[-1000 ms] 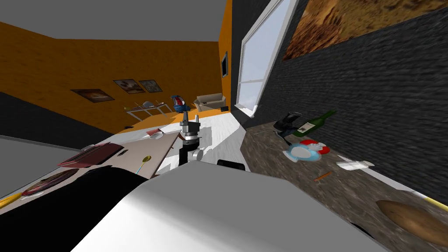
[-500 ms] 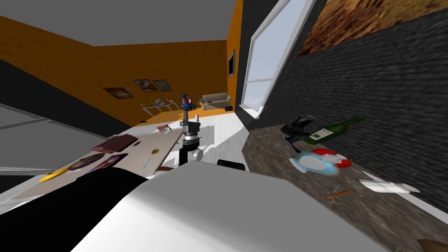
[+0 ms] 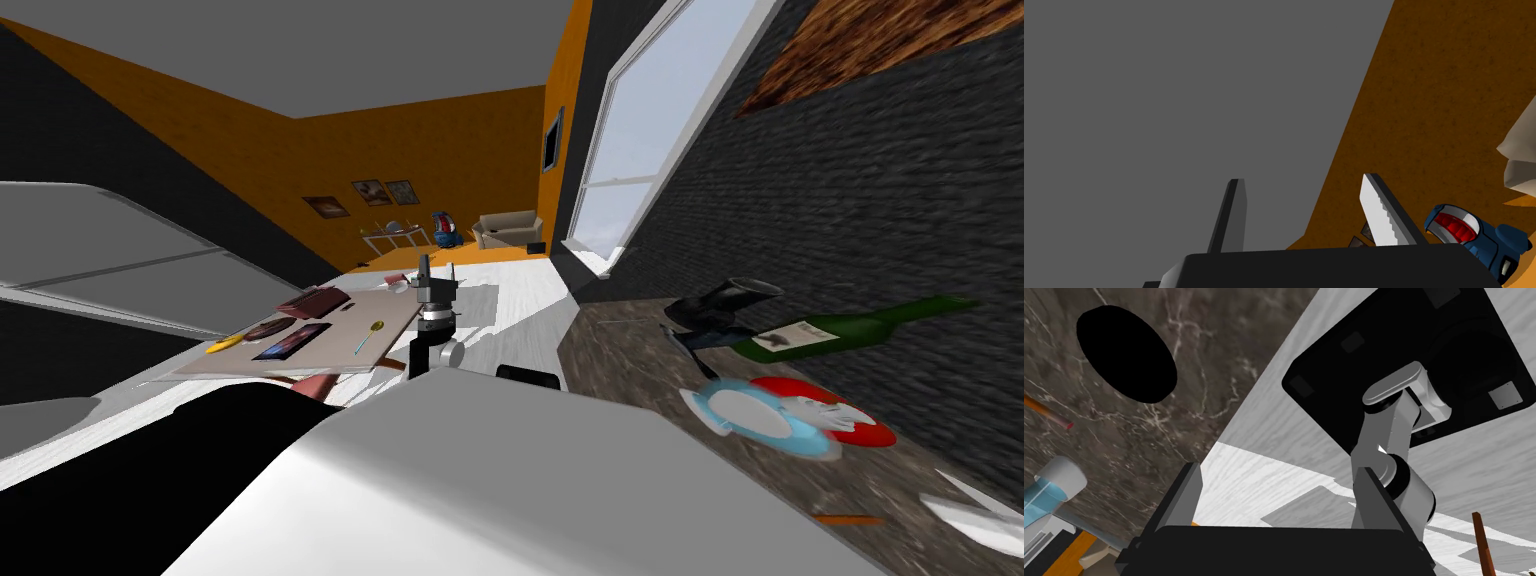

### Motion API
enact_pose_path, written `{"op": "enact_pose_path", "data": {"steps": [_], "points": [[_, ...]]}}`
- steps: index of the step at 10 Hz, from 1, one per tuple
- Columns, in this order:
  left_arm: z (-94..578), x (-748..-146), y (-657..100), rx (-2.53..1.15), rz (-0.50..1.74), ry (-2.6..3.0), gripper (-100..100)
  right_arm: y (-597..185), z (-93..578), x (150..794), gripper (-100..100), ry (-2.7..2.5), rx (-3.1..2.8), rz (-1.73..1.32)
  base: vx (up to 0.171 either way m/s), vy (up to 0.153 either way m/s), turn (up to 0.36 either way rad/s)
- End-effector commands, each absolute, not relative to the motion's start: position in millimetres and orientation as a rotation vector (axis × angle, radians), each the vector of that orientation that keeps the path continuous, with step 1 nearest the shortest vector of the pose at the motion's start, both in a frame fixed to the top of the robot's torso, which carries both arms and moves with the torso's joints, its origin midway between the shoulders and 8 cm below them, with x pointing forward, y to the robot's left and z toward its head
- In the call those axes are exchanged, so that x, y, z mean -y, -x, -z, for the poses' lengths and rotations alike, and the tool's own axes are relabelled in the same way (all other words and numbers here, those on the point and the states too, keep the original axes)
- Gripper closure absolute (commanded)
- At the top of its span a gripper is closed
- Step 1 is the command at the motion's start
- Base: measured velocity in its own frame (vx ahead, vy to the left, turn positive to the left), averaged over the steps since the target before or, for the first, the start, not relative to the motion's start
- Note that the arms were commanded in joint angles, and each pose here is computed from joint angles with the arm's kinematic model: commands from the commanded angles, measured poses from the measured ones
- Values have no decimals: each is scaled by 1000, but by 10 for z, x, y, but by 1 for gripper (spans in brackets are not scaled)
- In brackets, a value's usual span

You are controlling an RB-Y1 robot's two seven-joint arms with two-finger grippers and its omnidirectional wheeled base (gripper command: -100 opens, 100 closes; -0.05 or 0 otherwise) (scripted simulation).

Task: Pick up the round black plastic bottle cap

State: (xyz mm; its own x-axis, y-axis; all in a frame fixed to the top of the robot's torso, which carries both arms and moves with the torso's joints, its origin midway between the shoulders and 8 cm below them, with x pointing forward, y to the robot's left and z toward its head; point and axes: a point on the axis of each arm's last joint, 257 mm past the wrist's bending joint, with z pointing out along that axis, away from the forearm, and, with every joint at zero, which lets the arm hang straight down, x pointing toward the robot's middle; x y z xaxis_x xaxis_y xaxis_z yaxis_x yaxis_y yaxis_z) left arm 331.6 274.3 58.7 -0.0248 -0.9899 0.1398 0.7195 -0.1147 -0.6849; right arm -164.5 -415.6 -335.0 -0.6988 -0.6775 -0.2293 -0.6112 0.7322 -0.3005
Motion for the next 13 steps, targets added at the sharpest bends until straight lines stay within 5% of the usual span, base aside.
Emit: {"op": "enact_pose_path", "data": {"steps": [1,8,9,10,13], "points": [[-587,-2743,-3316,-506,1561,702,0,1763,3338,4183,-100,1070,-2622,289,8,-65,81],[-586,-2744,-3315,-506,1561,702,0,2251,3283,4339,-100,1418,-2636,245,24,-81,173],[-586,-2744,-3315,-506,1561,702,0,2256,3282,4346,0,1428,-2634,245,3,-11,-3],[-586,-2744,-3315,-506,1561,702,0,2265,3382,4363,-100,1415,-2640,247,-2,3,54],[-586,-2743,-3315,-506,1561,702,0,2274,3534,4385,-100,1398,-2649,247,-7,14,58]]}}
